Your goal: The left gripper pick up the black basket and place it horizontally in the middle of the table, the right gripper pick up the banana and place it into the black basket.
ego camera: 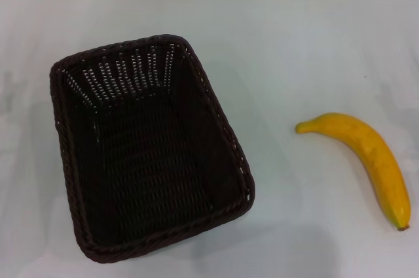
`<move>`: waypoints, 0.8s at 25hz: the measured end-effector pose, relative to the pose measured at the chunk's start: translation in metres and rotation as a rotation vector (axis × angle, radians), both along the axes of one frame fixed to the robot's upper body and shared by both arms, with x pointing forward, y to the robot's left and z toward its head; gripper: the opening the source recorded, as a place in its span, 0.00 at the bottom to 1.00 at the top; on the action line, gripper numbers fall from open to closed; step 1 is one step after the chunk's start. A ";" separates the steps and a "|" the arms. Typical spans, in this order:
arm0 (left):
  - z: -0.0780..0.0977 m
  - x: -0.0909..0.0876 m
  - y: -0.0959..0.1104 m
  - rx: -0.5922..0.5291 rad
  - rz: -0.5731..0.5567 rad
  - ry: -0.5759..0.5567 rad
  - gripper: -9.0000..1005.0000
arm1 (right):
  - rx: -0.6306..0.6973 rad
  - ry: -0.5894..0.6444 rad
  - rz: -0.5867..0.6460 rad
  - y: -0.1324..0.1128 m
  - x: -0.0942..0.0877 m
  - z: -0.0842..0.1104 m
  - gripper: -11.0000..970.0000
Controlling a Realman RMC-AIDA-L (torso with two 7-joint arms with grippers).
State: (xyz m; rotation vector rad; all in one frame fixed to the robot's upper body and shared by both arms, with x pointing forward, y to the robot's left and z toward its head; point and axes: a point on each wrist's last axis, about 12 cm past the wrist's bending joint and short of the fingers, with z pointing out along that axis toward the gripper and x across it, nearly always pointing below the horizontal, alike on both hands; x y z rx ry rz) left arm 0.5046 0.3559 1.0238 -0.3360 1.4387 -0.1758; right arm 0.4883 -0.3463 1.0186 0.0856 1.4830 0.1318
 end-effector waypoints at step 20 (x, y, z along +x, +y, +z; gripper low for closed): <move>0.007 0.017 0.014 -0.045 -0.022 0.041 0.86 | 0.007 -0.019 0.001 0.001 -0.002 0.001 0.90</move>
